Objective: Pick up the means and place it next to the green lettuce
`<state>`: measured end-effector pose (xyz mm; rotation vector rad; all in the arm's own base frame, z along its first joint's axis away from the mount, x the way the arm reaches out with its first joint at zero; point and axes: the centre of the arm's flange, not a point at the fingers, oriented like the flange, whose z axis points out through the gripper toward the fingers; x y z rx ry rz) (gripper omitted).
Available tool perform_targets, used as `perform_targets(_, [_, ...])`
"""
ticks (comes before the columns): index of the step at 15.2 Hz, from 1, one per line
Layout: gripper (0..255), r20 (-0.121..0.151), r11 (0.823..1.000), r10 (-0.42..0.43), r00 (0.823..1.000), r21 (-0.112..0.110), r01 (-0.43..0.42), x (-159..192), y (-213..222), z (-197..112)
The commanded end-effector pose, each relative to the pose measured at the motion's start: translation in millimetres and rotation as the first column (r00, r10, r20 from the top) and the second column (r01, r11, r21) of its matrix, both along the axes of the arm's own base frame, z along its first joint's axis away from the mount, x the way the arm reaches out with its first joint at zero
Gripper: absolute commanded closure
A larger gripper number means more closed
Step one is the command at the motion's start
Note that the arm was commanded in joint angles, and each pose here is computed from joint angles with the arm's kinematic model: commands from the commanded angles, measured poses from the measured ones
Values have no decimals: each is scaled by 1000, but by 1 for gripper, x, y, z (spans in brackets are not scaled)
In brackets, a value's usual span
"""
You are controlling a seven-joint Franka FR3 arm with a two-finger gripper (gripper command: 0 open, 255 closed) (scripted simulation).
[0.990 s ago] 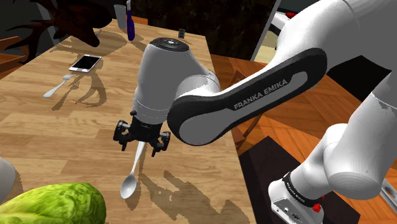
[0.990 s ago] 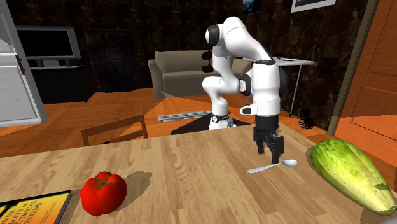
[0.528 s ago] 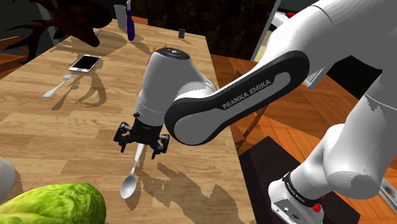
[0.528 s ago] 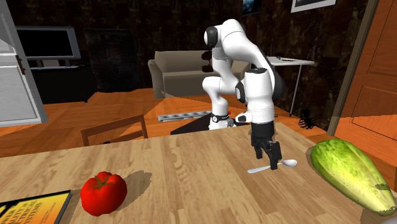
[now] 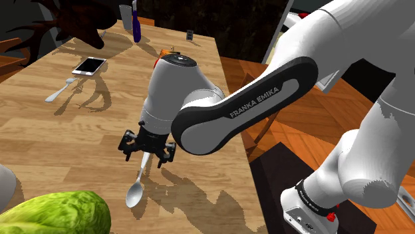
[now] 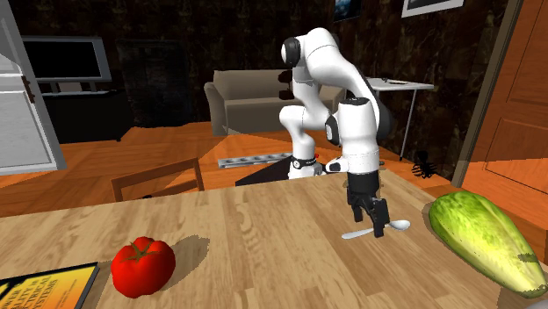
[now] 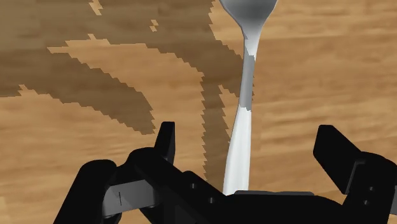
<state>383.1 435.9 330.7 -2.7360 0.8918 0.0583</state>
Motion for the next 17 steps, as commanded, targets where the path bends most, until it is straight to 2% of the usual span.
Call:
perform_targets(1, [255, 0, 1000, 0, 1000, 0, 0, 0, 0, 0])
perform_targets(10, [255, 0, 1000, 0, 1000, 0, 0, 0, 0, 0])
perform_targets(17, [255, 0, 1000, 0, 1000, 0, 0, 0, 0, 37])
